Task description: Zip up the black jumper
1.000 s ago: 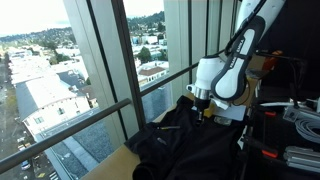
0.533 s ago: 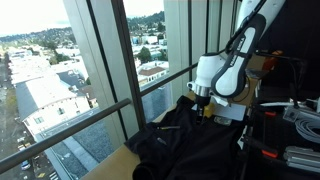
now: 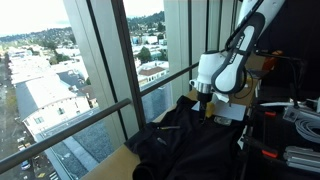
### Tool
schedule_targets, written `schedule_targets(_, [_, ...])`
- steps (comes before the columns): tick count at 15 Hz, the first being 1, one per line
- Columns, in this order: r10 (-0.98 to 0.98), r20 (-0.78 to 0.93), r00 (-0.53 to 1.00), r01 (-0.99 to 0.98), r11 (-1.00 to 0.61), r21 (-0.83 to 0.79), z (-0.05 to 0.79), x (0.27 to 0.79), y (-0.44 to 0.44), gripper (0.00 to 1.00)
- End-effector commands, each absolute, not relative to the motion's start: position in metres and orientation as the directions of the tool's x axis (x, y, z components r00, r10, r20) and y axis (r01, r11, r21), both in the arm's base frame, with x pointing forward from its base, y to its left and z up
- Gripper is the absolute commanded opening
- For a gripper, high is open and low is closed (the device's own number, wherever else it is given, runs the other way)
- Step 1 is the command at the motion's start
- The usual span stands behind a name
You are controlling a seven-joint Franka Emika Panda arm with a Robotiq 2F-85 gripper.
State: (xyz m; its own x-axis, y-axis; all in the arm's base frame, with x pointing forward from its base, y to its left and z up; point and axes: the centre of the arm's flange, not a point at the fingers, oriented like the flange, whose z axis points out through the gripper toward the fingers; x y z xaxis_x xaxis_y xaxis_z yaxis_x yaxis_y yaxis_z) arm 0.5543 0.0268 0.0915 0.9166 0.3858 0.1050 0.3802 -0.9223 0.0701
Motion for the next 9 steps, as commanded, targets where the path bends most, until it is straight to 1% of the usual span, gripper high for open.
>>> schedule_targets(1, [0.388,0.084,0.918,0.383,-0.921,0.072,0.087,0.560,0.024,1.00])
schedule_targets(7, [0.388,0.076,0.919,0.383,-0.921,0.069,0.078,0.563,0.024,1.00])
schedule_targets(8, [0.387,0.076,0.919,0.382,-0.921,0.070,0.076,0.565,0.024,0.86])
schedule_targets(9, [0.387,0.074,0.919,0.383,-0.921,0.069,0.074,0.566,0.024,0.74])
